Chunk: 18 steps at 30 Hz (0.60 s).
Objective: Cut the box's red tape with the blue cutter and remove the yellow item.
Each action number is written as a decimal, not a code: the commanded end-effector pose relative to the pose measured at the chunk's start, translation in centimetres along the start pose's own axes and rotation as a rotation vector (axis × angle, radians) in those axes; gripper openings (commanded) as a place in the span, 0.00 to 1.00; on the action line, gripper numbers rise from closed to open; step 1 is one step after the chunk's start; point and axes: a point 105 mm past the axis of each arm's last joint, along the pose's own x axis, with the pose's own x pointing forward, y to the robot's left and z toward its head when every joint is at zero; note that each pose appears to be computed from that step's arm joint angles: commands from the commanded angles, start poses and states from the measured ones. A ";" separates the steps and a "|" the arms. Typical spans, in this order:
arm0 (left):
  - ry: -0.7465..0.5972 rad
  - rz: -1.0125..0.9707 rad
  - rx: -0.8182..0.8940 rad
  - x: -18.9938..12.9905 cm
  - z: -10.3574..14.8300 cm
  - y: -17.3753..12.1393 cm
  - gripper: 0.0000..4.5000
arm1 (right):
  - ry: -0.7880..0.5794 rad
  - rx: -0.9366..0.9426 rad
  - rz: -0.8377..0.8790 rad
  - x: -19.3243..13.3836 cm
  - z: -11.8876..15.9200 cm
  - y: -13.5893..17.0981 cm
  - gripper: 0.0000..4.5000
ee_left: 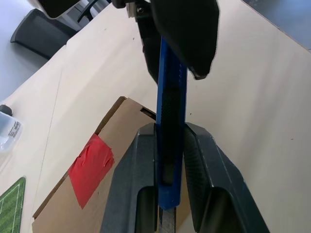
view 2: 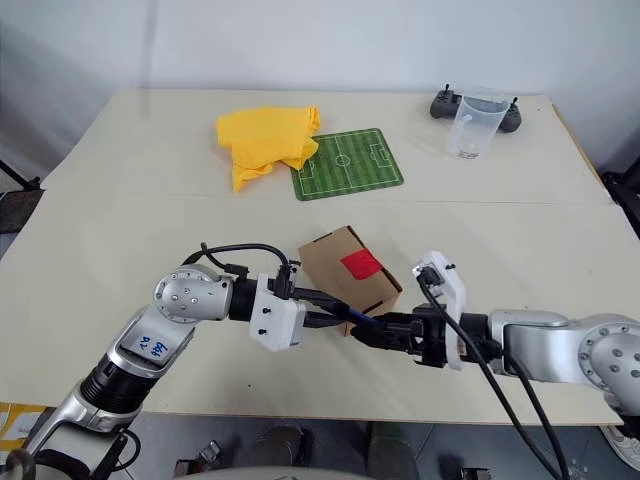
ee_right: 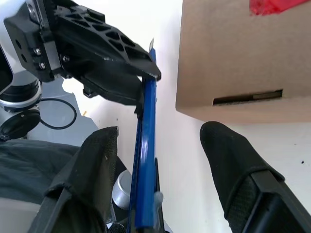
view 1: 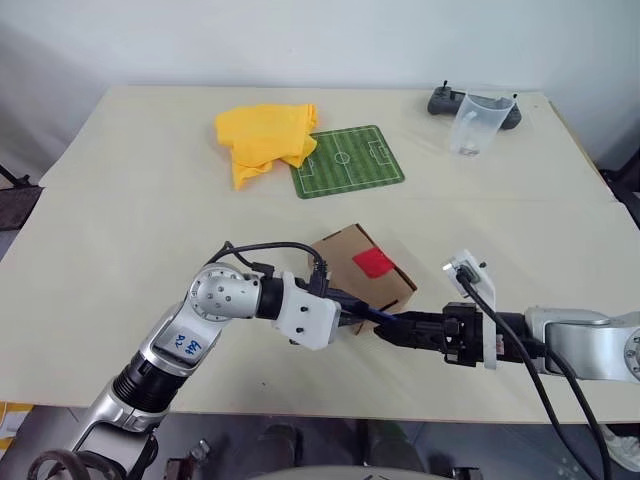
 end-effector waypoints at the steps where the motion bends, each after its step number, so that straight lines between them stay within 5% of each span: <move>1: -0.010 0.004 0.036 -0.1 0.6 0.3 0.09 | -0.037 -0.023 0.031 -0.4 1.1 0.7 0.64; 10: -0.008 0.008 0.038 0.0 0.6 0.3 0.09 | -0.052 -0.009 0.032 0.1 1.3 0.6 0.64; 13: -0.007 0.012 0.039 0.0 0.6 0.4 0.09 | -0.058 -0.004 0.035 0.2 1.2 0.6 0.52; 18: -0.002 0.017 0.041 -0.1 0.5 0.5 0.09 | -0.037 -0.001 0.045 0.3 0.7 0.8 0.15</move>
